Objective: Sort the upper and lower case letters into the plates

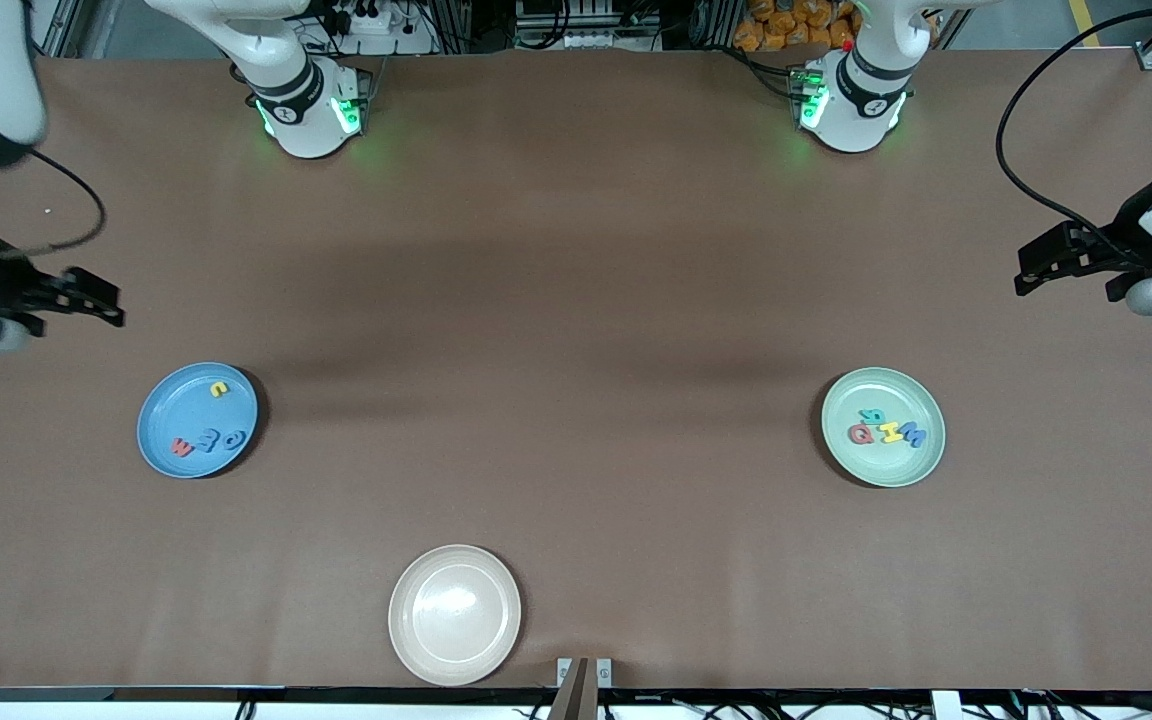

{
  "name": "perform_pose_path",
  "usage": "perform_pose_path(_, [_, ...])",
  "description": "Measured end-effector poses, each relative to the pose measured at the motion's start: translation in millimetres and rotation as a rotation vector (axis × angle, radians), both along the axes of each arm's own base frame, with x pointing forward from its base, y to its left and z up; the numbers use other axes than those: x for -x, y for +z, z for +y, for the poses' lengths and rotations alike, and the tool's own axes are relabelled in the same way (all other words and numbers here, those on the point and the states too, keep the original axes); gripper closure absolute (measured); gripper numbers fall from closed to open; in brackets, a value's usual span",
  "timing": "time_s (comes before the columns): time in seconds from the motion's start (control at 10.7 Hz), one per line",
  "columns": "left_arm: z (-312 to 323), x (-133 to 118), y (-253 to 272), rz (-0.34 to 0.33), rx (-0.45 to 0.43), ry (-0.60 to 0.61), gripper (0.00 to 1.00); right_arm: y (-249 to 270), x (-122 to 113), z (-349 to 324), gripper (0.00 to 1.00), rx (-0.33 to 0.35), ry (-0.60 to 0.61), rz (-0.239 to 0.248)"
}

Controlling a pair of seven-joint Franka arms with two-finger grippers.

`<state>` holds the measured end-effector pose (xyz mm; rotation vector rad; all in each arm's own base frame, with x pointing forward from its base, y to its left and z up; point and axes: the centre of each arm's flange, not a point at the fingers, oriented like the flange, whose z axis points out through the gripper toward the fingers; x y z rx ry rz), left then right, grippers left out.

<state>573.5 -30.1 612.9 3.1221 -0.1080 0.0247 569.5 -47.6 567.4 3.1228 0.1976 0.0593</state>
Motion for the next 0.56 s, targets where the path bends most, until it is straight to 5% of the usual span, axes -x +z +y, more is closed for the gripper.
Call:
perform_pose_path(0.19, [0.1, 0.0, -0.1, 0.000, 0.000, 0.000, 0.00, 49.5, 1.5, 14.2, 0.00, 0.000, -0.023, -0.033])
perform_pose_path(0.56, [-0.3, -0.3, 4.2, -0.009, 0.000, -0.001, 0.00, 92.9, 15.2, 17.7, 0.00, -0.017, -0.037, -0.007])
